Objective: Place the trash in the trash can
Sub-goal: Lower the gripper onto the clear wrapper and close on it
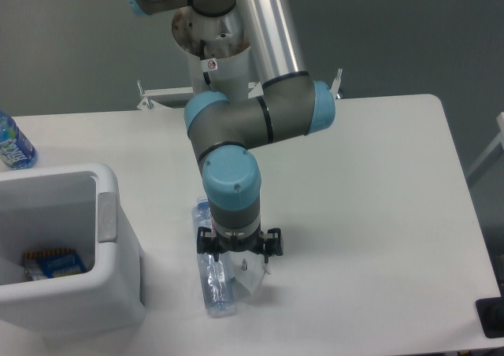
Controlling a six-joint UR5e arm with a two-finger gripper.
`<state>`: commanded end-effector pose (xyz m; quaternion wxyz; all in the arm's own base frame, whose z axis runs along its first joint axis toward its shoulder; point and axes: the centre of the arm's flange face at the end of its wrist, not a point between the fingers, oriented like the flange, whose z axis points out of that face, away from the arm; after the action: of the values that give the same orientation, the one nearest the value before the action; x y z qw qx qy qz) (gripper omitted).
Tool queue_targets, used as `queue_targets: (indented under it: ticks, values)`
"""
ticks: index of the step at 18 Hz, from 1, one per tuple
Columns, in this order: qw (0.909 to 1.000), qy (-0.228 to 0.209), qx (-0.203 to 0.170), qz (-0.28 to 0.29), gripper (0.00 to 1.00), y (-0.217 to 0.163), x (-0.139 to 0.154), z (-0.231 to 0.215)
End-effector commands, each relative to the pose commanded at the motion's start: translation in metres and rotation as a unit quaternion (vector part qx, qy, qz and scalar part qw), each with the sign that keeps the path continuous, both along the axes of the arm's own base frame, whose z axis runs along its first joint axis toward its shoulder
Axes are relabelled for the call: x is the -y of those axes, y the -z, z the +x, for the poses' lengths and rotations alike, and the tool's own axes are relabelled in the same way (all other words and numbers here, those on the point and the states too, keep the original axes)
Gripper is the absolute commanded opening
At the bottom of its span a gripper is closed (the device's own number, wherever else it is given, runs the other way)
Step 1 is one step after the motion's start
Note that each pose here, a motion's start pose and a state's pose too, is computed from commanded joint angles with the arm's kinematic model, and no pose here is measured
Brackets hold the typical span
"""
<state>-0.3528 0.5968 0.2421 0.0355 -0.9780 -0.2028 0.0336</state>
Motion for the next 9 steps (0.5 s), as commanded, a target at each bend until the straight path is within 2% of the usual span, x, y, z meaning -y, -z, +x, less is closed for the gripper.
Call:
queue_targets:
  ticks: [1,4,6,7,8,9]
  values:
    - [1.0000,-0.003,-0.002,-0.003,0.93,0.0030,0.0001,-0.0009]
    - [0.9998,-0.006,-0.011,-0.014,0.59,0.0060,0.0013,-0.0024]
    - [0.9997,-0.006,-0.017,-0.018,0.31,0.0042,0.0008,-0.0018]
    - [0.9997,-0.005,-0.017,-0.016,0.13,0.0032,0.0002,-0.0006]
    - [0.9998,-0.004,-0.015,-0.015,0.04,0.0020,-0.0001,0.0012]
    - [0.9998,-0.004,-0.015,-0.014,0.02,0.0009,0.0000,0.0013]
